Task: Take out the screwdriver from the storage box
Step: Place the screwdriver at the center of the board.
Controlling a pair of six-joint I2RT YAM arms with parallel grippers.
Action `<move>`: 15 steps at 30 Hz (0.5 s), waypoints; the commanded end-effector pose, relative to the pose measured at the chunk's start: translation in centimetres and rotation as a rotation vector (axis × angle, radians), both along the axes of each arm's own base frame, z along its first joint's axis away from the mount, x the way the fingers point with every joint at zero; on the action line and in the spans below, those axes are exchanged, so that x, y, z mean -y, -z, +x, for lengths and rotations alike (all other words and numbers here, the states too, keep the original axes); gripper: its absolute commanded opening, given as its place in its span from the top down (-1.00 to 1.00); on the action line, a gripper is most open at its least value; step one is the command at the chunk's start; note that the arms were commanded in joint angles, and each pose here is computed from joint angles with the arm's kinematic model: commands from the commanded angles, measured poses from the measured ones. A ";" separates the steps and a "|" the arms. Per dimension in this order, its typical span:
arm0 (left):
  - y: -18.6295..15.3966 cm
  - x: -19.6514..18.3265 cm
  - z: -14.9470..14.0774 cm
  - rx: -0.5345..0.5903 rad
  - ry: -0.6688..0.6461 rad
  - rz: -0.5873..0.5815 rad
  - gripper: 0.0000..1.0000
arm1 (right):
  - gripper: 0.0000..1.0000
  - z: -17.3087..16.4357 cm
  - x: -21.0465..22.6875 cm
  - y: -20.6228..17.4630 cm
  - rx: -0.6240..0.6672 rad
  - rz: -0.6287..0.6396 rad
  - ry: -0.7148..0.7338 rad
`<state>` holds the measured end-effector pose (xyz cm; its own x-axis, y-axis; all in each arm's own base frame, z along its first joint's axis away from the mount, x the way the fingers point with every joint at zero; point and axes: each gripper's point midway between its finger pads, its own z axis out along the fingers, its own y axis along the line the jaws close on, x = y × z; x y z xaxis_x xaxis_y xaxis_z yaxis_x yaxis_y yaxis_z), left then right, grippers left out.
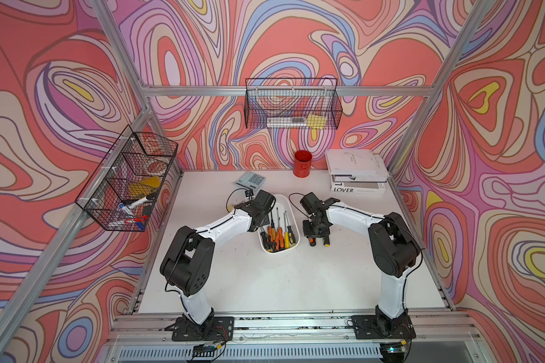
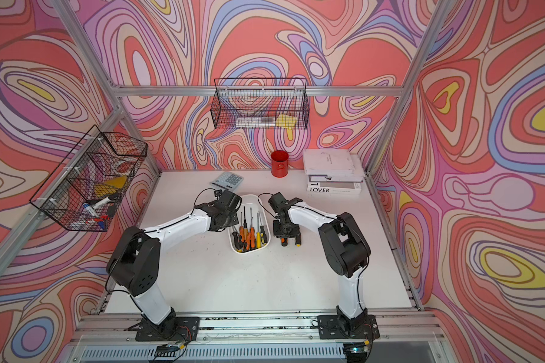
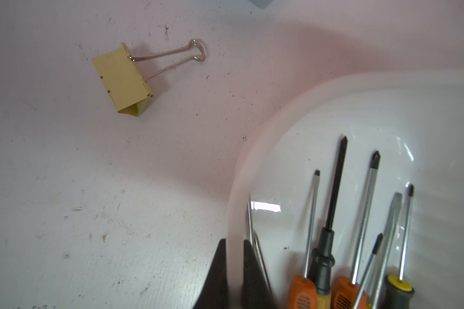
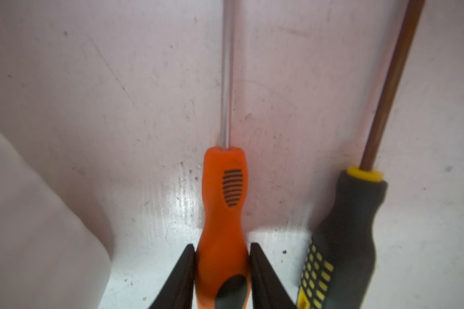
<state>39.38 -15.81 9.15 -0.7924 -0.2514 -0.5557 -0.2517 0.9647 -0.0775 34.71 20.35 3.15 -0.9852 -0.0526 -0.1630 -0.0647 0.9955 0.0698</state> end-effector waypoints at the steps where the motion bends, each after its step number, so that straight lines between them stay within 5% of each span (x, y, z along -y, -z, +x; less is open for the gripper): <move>1: -0.8 -1.3 -0.3 0.009 -0.005 0.055 1.00 | 0.03 0.2 0.3 0.2 0.002 -0.009 0.017; 8: -1.0 -1.2 -0.3 0.015 -0.005 0.052 1.00 | -0.34 1.2 0.0 -3.7 0.101 0.037 0.018; 15: -0.7 -1.0 -0.2 0.011 -0.001 0.047 1.00 | -0.47 2.4 -0.9 -12.2 0.300 0.137 -0.033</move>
